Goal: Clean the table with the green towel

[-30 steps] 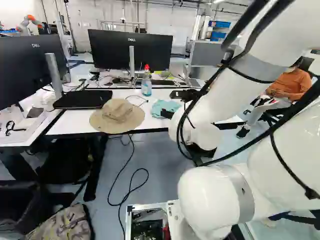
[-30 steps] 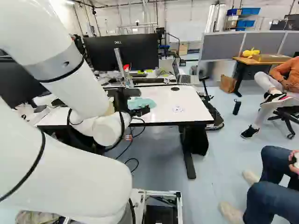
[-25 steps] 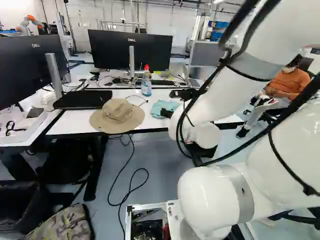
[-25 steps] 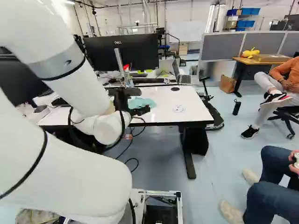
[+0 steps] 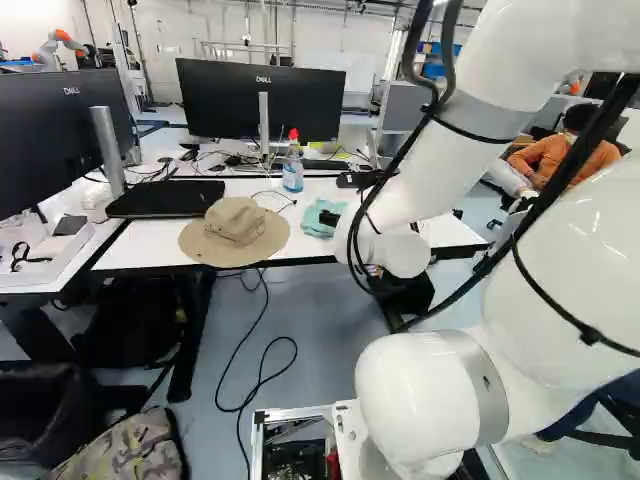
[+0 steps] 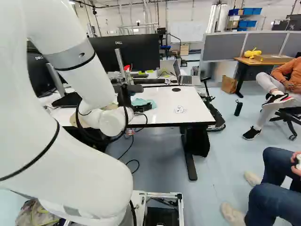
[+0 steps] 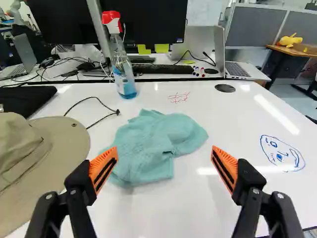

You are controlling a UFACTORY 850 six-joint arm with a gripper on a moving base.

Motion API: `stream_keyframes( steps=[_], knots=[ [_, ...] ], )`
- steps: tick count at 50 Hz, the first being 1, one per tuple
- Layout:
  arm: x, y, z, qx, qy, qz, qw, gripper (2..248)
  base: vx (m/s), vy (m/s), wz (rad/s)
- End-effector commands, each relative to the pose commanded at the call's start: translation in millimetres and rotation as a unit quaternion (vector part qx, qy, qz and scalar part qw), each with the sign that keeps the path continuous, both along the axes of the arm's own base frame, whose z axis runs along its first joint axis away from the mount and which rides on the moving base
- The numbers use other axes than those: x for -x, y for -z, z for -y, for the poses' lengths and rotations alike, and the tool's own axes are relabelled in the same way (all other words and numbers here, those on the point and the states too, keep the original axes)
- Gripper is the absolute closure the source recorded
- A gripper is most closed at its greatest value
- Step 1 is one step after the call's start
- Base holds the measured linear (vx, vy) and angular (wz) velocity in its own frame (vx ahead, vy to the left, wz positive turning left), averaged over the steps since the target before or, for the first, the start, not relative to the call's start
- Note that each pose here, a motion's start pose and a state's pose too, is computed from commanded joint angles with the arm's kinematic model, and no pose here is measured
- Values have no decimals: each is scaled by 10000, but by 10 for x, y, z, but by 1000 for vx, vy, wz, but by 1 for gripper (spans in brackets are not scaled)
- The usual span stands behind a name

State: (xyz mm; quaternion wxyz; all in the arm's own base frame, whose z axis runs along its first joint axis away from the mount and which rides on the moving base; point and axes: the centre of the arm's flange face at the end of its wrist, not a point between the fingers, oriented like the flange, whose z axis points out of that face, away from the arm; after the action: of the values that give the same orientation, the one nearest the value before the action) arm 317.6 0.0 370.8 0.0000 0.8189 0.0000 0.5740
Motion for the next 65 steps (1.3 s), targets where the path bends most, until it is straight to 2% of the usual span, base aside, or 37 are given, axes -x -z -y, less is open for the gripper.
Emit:
stream_keyframes(
  steps=[28, 53, 65],
  knots=[
    [-524, 7, 0, 0, 0, -196, 9998, 3, 0, 0, 0],
    [-973, 89, -35, 3, -42, -647, 9979, 3, 0, 0, 0],
    [-1070, 135, -133, 14, -156, -898, 9958, 3, 0, 0, 0]
  ],
)
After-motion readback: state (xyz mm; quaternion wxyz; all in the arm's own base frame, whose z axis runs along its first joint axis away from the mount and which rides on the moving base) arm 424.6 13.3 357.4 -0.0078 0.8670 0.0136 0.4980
